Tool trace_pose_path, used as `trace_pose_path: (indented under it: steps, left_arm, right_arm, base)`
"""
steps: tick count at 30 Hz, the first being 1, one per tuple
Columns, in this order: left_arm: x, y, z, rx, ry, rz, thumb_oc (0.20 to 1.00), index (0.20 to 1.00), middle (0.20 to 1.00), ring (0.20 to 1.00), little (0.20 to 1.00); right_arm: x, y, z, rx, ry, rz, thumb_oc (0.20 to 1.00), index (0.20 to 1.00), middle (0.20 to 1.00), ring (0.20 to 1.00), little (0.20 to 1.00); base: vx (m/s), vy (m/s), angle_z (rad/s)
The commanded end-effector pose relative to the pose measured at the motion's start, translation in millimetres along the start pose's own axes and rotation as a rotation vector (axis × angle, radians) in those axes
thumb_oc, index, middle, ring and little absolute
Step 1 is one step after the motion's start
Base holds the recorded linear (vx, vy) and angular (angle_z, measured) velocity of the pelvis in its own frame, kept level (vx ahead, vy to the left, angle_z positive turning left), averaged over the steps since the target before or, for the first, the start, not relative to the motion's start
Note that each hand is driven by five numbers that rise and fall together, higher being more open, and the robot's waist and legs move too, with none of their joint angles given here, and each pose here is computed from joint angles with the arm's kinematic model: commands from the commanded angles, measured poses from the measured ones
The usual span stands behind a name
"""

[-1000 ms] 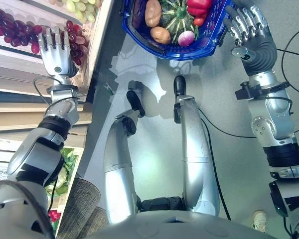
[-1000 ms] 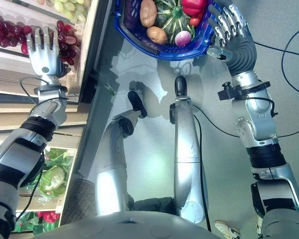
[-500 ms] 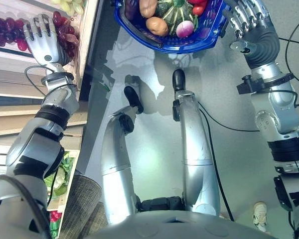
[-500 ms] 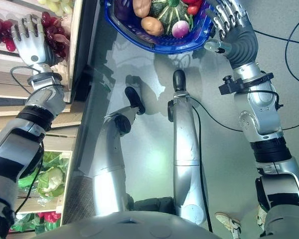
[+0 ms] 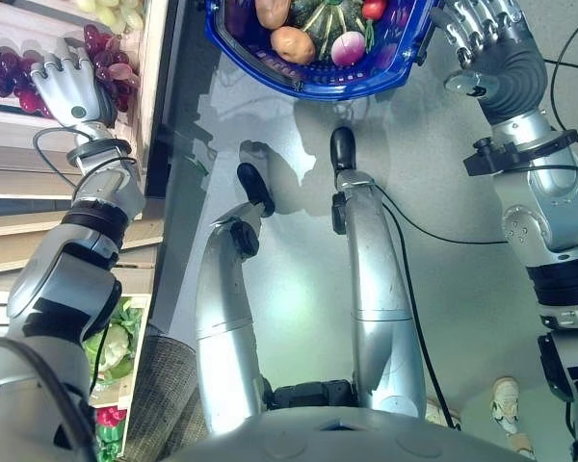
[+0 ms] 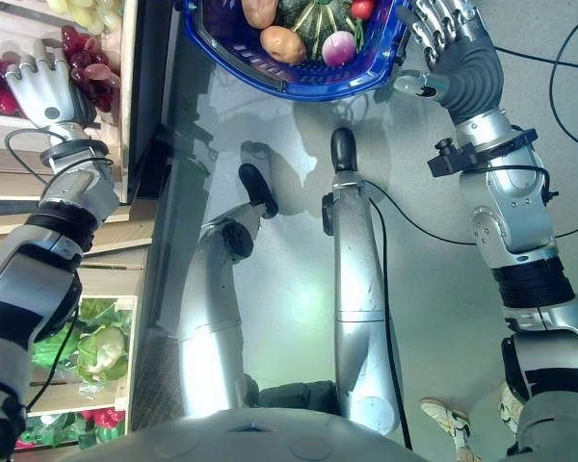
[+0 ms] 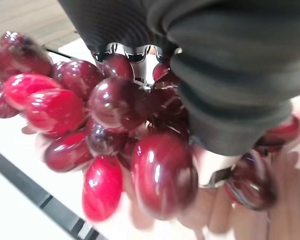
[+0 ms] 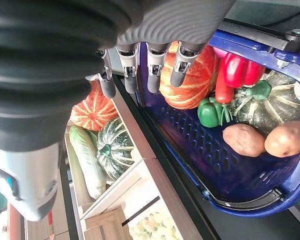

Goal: Pick up fruits and vegetables into the basket

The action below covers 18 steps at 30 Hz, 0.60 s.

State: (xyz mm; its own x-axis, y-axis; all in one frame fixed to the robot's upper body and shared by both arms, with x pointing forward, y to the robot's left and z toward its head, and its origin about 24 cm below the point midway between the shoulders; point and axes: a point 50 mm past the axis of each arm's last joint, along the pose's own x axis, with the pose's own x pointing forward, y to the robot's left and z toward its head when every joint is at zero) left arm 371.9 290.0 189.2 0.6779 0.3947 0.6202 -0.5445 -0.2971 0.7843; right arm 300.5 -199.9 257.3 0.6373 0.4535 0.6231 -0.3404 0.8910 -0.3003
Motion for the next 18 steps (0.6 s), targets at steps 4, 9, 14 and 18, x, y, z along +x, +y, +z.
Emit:
trace_pose_path:
  steps: [4,9,14,18]
  left_arm:
    - [-41.6,-50.9,-46.8,-0.184,0.186,-0.309,0.2,0.2,0.2,0.2,0.2]
    - [-57.3,-58.5,-40.5,-0.692,0.32,-0.38,0.2,0.2,0.2,0.2,0.2]
    - [-67.9,-54.7,-28.4,-1.249,0.417,-0.404,0.2,0.2,0.2,0.2,0.2]
    - [-73.4,-41.9,-19.1,-1.576,0.364,-0.416,0.2,0.2,0.2,0.2,0.2]
  right_arm:
    - [-3.9,13.1,6.8,-0.026,-0.044,0.073,1.0,1.0,1.0,1.0,1.0]
    - [-22.2,17.6,-10.6,-0.038,0.059,0.014,1.0,1.0,1.0,1.0,1.0]
    - [-42.9,20.5,-37.8,-0.102,0.233,-0.088,1.0,1.0,1.0,1.0,1.0]
    - [-57.6,16.6,-54.0,-0.247,0.396,-0.118,1.0,1.0,1.0,1.0,1.0]
  base:
    - [-0.01,-0.008,0.0]
    - [0.0,-0.038,0.02]
    - [0.0,-0.049,0.08]
    - [-0.01,-0.06,0.11]
